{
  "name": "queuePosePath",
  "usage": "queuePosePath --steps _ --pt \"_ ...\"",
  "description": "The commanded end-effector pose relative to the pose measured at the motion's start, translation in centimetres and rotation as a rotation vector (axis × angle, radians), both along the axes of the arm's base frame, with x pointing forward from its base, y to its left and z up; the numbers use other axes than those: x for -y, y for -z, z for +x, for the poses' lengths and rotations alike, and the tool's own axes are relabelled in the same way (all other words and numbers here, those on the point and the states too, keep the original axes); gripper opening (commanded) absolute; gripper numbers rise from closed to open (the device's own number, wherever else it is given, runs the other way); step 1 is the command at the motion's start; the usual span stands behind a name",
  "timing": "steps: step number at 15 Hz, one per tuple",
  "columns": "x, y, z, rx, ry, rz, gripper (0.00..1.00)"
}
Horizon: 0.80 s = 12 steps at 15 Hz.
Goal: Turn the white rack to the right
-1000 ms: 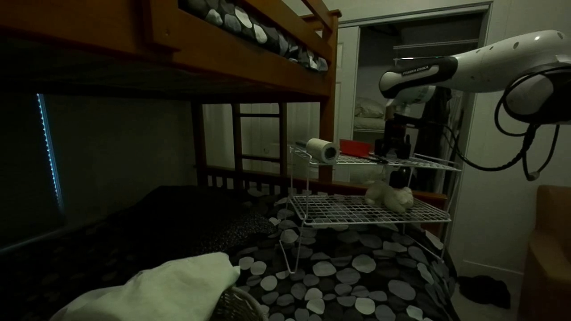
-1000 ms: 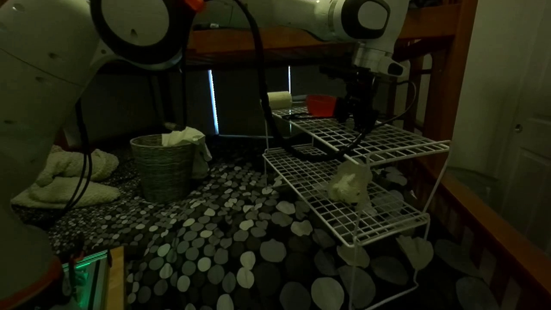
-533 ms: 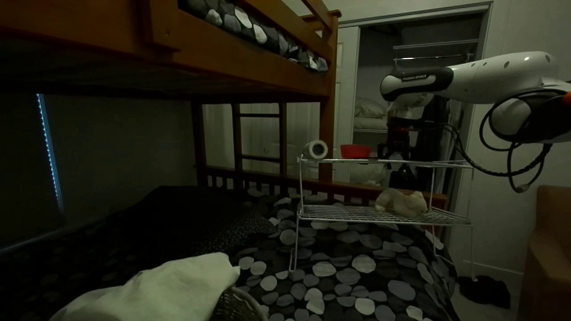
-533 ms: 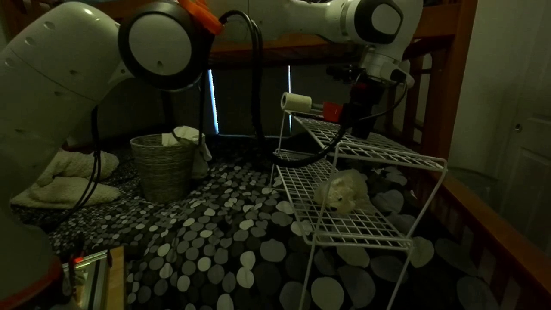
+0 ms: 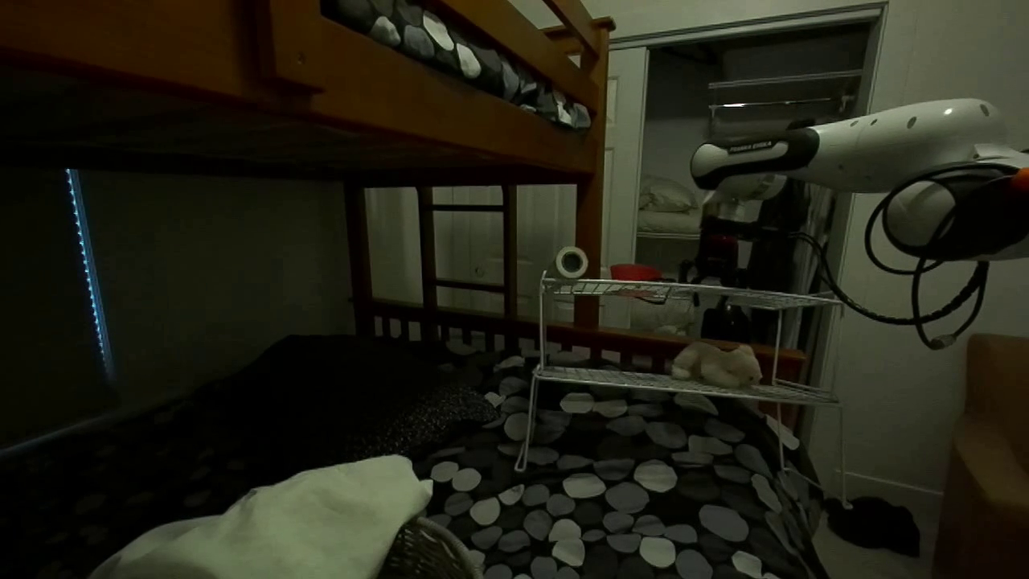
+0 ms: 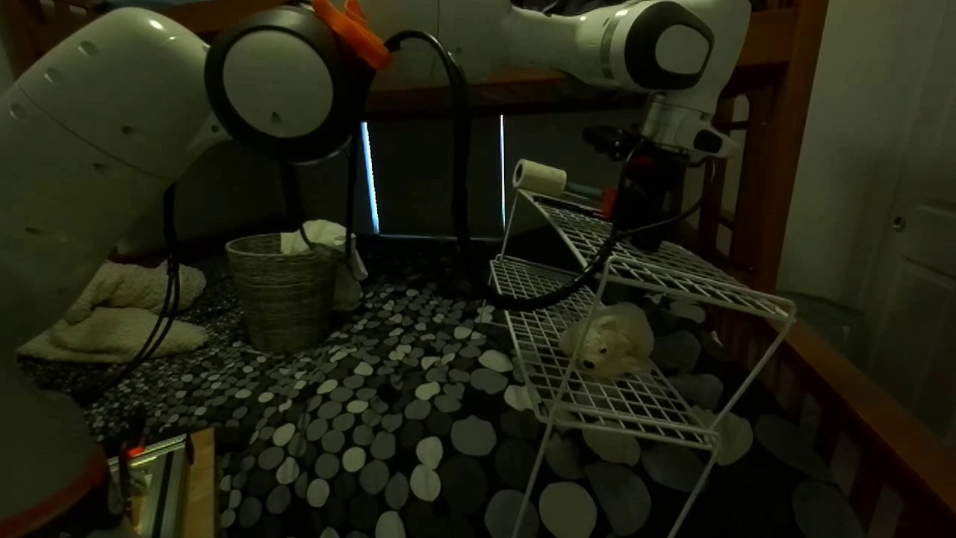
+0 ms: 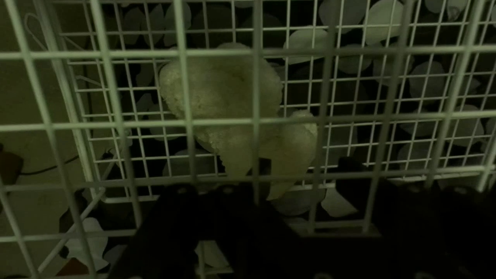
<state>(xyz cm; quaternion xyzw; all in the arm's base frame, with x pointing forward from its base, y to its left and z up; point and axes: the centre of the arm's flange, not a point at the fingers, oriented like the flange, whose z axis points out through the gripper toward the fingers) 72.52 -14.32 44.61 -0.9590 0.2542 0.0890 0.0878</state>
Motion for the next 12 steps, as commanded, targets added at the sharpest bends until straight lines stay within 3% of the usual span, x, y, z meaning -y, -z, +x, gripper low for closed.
queuePosePath --steps 1,5,9,12 --pt "0.7 -7.2 -2.3 0.121 0.108 0.022 0.25" --pt "0.6 -11.8 -1.9 0.186 0.201 -0.021 0.25" --pt "-0.5 -14.9 0.9 0.256 0.342 -0.033 0.25" --pt "-2.5 -16.0 3.2 0.342 0.366 -0.078 0.25"
